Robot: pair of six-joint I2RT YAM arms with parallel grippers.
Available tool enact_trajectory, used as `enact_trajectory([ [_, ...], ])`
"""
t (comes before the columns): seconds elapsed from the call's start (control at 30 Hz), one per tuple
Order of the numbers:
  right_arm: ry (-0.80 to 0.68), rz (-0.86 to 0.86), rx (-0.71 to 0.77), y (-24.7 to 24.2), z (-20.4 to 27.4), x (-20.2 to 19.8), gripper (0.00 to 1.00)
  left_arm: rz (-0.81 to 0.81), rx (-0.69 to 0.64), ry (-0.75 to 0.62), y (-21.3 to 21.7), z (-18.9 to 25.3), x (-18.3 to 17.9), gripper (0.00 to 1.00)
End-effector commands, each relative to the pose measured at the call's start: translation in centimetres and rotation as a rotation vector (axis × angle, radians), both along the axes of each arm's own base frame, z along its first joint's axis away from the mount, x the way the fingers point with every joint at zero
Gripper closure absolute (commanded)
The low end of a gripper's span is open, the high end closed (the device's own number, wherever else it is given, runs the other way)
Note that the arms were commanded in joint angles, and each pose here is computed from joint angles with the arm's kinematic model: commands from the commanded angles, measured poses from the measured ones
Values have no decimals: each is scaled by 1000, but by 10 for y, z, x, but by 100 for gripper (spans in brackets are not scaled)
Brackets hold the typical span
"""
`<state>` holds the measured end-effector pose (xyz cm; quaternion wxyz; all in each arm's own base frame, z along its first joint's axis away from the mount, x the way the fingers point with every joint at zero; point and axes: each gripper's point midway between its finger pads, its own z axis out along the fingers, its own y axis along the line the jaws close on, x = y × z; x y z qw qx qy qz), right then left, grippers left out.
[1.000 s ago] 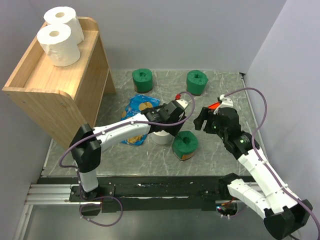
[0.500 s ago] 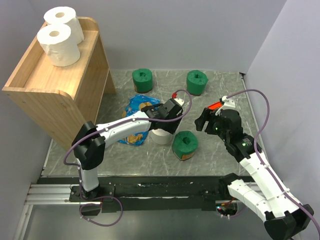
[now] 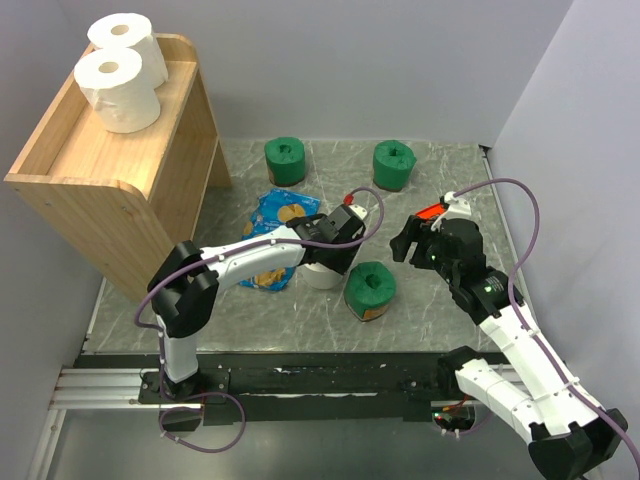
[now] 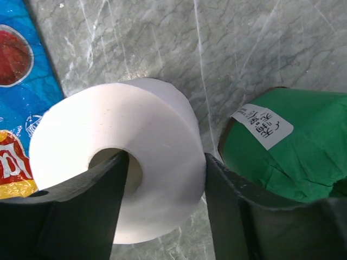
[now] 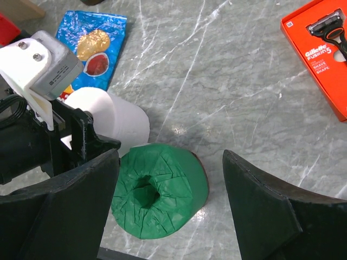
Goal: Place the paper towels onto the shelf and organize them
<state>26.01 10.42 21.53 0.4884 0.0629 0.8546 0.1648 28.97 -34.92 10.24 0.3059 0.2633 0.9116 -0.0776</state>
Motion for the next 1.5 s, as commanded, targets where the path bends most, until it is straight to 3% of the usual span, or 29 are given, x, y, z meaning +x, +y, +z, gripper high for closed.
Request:
enact_trajectory([
  [0.0,-47,-26,3,-5,11,3,17,8,-5,2,-2,-6,2,43],
  [0.1,-53,-28,-1,-7,12,2,17,19,8,-9,1,-2,4,53],
  [0.27,-65,-26,4,-7,18,1,17,45,31,-45,10,20,8,55],
  [0.4,-72,-20,6,-7,21,-1,17,70,17,-107,20,63,11,57],
  [1.0,-42,39,38,7,15,-2,17,301,-35,-488,106,282,19,57],
  [1.47,-23,61,59,12,13,-5,17,462,-22,-676,180,359,2,56],
])
